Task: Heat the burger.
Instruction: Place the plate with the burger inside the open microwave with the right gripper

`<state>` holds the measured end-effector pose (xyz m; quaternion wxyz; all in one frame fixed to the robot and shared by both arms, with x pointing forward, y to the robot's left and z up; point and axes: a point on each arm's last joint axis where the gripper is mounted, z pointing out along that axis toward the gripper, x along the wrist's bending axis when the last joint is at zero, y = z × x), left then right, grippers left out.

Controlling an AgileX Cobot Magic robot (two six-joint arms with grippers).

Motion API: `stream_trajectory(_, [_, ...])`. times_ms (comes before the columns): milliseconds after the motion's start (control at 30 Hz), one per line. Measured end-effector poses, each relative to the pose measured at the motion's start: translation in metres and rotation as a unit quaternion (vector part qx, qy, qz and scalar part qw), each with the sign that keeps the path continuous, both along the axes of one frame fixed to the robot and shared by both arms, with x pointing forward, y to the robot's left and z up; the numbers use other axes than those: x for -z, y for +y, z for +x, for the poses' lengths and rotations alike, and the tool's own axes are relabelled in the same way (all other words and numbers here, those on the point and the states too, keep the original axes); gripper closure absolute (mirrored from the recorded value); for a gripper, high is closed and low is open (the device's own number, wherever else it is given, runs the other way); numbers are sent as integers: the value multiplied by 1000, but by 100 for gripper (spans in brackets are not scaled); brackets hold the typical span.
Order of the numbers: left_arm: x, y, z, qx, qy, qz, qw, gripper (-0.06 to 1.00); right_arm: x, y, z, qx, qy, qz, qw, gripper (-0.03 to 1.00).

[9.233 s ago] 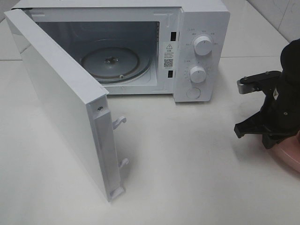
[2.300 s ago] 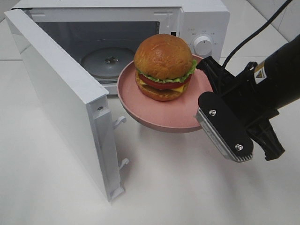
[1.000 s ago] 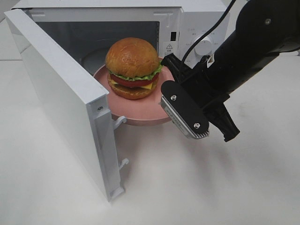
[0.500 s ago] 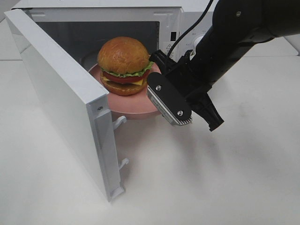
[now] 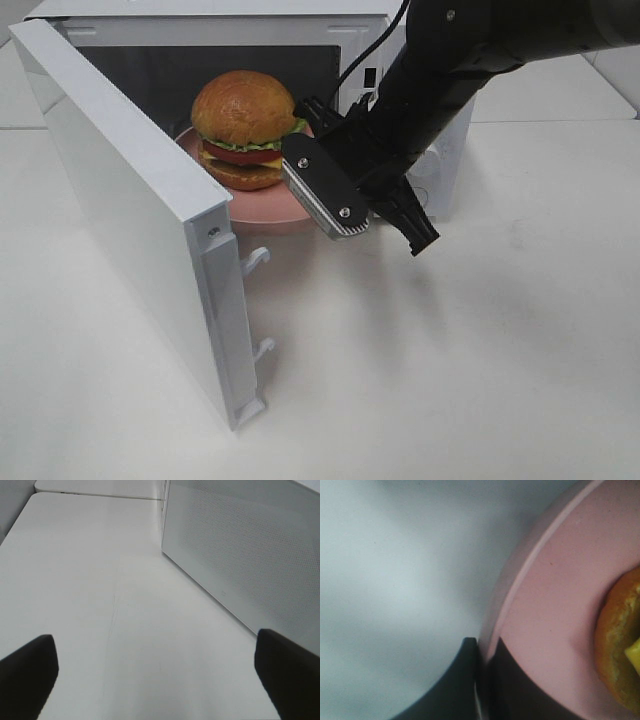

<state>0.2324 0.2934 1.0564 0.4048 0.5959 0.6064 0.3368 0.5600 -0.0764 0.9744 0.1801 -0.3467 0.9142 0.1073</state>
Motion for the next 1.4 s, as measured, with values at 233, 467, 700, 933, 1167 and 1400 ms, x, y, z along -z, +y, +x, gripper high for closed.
stream_trajectory(233, [0,0,0,0,0,0,1000,-4,2,6,11,8,5,-3,1000,93])
stream_trajectory(467, [0,0,0,0,0,0,1000,-4,2,12,21,26,6,-3,1000,93])
stream_trajectory(700, [0,0,0,0,0,0,1000,-4,3,21,28,38,5,1,999,93])
stream_trajectory(933, [0,0,0,0,0,0,1000,-4,6,31,40,64,1,6,998,93])
stream_trajectory(1167, [0,0,0,0,0,0,1000,-4,14,41,56,86,-1,3,996,93])
stream_trajectory(1400, [0,0,0,0,0,0,1000,-4,17,47,68,103,-3,4,995,93])
